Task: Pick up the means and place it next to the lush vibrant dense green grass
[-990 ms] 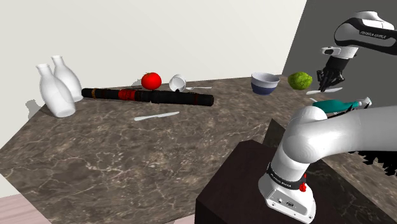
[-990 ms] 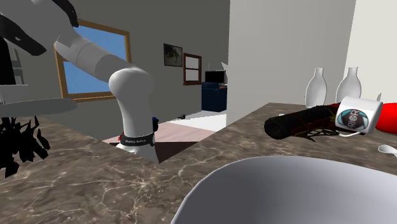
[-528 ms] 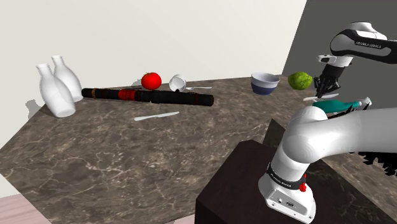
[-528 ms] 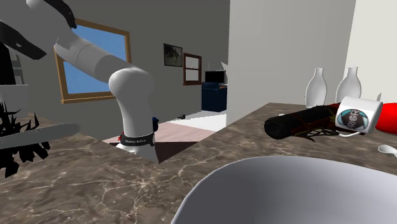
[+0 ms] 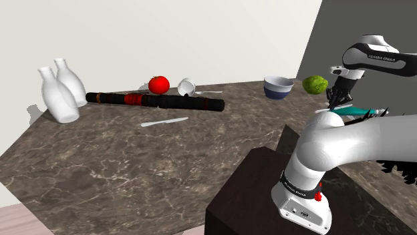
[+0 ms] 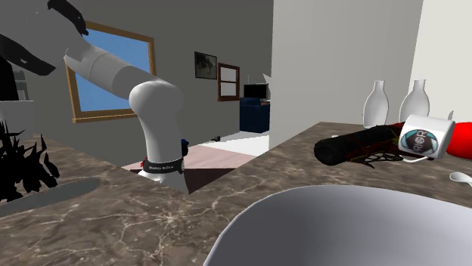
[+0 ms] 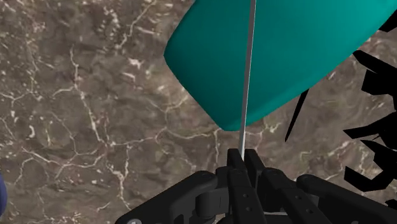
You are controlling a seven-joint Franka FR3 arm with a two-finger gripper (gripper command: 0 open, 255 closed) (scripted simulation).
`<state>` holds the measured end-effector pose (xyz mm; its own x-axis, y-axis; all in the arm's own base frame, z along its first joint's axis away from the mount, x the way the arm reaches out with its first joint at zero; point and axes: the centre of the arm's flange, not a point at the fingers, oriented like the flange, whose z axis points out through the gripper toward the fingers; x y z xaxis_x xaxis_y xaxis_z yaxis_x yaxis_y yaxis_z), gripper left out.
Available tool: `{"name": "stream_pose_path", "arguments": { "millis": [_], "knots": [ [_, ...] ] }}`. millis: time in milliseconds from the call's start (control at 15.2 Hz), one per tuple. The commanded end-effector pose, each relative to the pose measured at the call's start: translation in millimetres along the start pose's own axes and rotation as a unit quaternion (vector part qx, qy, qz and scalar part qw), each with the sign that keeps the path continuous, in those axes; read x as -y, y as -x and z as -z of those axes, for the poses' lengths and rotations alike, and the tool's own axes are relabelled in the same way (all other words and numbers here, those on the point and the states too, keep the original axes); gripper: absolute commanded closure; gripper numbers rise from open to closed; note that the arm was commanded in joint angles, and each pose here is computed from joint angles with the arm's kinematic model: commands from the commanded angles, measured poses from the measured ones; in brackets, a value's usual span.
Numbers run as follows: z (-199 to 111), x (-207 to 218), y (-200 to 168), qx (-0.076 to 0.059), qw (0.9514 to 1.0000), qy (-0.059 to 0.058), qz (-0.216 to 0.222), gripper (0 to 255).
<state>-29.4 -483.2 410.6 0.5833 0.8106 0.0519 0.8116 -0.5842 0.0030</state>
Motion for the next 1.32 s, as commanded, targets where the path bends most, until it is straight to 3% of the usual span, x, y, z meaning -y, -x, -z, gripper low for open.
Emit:
{"name": "stream_pose_path", "arguments": {
  "millis": [0, 396, 924, 990, 1254],
  "knots": [
    [-9.7, 0.4, 0.3, 0.0, 1.0, 0.0, 0.0, 255],
    [-41.4, 0.4, 1.9, 0.0, 1.0, 0.0, 0.0, 255],
    [-41.4, 0.4, 1.9, 0.0, 1.0, 0.0, 0.0, 255],
    [-41.5, 0.9, 1.8, 0.0, 1.0, 0.0, 0.0, 0],
    [-41.8, 0.4, 2.0, 0.0, 1.0, 0.0, 0.0, 0]
  ]
}}
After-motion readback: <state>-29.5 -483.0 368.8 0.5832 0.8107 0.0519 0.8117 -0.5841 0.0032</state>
